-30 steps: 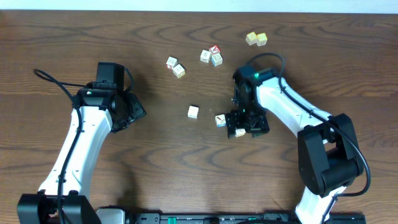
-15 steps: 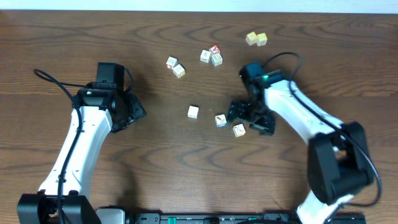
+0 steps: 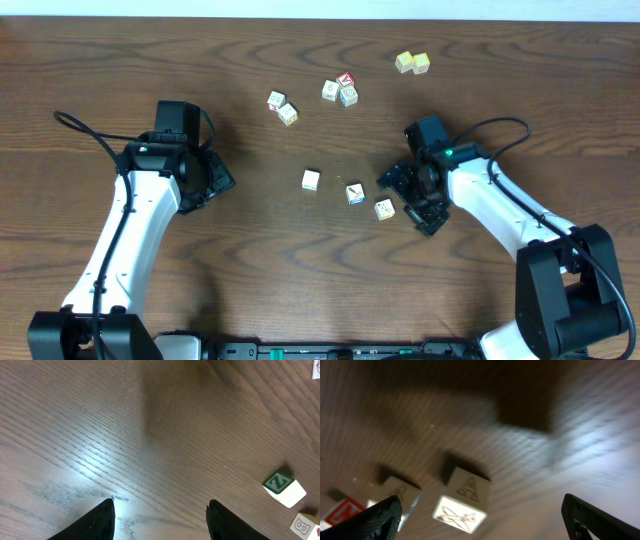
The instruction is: Lift 3 blocks
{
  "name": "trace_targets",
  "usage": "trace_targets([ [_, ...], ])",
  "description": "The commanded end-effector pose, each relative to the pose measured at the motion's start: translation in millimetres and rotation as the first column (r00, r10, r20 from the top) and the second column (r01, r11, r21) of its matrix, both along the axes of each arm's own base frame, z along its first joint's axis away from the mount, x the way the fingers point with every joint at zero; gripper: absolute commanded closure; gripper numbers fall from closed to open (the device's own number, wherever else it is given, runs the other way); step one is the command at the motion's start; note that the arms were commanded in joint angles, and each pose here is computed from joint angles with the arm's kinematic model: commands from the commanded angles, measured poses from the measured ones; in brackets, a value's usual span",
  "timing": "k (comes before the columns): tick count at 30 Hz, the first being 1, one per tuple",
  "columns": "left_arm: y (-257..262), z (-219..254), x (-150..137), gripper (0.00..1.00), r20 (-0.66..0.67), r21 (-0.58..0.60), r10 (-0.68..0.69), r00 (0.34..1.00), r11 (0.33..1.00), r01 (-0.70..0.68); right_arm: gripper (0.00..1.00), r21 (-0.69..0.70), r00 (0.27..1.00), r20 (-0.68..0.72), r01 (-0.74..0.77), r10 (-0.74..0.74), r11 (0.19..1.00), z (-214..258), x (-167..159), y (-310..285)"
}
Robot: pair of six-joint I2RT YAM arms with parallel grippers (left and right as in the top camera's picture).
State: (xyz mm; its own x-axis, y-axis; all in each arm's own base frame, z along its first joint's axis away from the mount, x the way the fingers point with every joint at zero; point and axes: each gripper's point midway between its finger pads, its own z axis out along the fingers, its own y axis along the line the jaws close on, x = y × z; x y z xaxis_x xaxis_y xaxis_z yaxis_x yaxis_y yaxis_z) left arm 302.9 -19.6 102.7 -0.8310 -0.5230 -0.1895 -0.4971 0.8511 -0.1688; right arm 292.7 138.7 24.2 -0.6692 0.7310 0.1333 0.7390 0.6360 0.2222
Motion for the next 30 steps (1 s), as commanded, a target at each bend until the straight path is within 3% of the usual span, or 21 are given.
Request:
trace_targets([
  [1, 4, 3, 2, 0.41, 0.008, 0.014, 0.014, 1.0, 1.0, -0.014, 0.01, 0.06, 0.999, -0.03, 0.042, -0.04, 0.997, -6, -7, 14],
  [10, 4, 3, 2, 0.41, 0.008, 0.014, 0.013, 1.0, 1.0, -0.014, 0.01, -0.024, 0.984, -0.063, 0.165, -0.166, 0.986, -21, -19, 6],
  [23, 4, 3, 2, 0.41, 0.008, 0.014, 0.013, 1.0, 1.0, -0.014, 0.01, -0.064, 0.989, -0.025, 0.144, -0.146, 0.987, -22, -17, 6],
  [28, 4, 3, 2, 0.41, 0.008, 0.014, 0.013, 1.0, 1.0, -0.014, 0.27, -0.078, 0.989, -0.017, 0.146, -0.148, 0.986, -22, -16, 4],
  [30, 4, 3, 2, 0.41, 0.008, 0.014, 0.013, 1.0, 1.0, -0.014, 0.32, -0.078, 0.989, -0.017, 0.147, -0.148, 0.986, -22, -16, 4],
])
